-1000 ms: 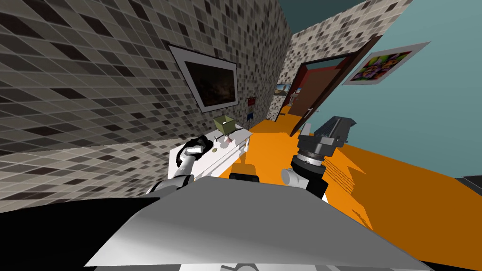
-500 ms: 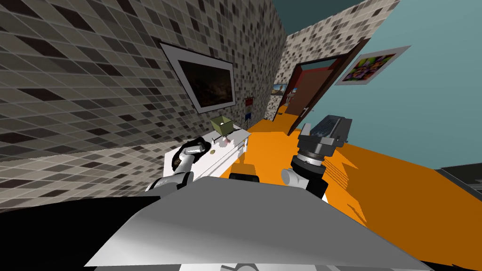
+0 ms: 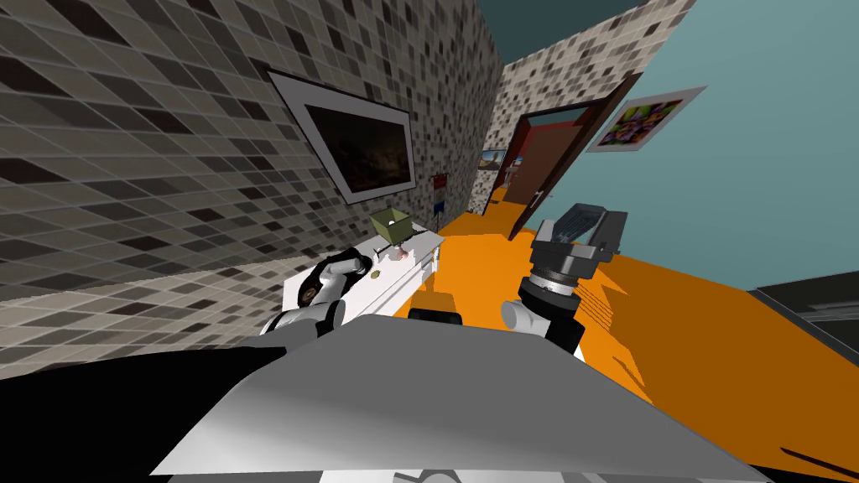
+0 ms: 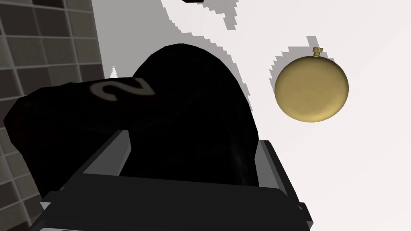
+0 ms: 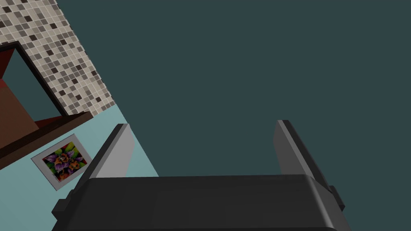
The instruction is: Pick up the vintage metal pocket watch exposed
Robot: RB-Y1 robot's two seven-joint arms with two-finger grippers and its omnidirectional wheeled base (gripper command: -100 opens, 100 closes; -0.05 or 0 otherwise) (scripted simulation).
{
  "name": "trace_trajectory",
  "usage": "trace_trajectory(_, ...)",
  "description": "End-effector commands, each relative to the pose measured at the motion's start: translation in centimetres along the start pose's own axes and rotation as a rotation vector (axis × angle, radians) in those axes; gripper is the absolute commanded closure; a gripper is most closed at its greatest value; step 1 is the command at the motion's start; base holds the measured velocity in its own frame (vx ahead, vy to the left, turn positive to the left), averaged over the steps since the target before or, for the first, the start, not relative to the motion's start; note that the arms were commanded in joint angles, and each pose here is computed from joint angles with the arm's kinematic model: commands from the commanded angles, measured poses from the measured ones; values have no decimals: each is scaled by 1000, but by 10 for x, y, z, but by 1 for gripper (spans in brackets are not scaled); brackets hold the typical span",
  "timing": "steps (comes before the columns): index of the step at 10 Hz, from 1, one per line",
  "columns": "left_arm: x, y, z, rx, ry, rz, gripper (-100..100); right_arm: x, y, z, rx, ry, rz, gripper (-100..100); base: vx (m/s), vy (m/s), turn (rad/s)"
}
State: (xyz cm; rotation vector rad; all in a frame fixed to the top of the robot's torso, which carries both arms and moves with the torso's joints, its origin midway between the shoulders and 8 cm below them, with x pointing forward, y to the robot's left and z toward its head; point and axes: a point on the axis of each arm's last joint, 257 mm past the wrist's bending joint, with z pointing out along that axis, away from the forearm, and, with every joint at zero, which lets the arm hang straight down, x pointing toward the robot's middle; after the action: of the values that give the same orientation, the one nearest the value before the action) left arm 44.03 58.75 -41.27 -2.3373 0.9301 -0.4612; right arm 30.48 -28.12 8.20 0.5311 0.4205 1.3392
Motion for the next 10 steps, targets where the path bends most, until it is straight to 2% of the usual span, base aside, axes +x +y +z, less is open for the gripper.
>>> trace_trajectory(1,-7,8,3,-25,-12,-8,-100,0,0,0,0,0,0,0,14,3,1)
trace_trajectory(4,-20,35,7,-144,-47,-60,-100,0,0,0,0,0,0,0,37,11,-96)
trace_trajectory(6,-25,43,8,-162,-58,-64,-100,0,0,0,0,0,0,0,29,10,-19)
trace_trajectory(7,-27,53,7,-210,-67,-85,-100,0,0,0,0,0,0,0,34,9,-88)
trace_trajectory(8,-32,61,8,-227,-78,-89,-100,0,0,0,0,0,0,0,36,20,-67)
trace_trajectory(9,-38,78,7,-288,-95,-111,-100,0,0,0,0,0,0,0,41,30,-99)
trace_trajectory(10,-38,78,7,-289,-95,-111,-100,0,0,0,0,0,0,0,42,22,-50)
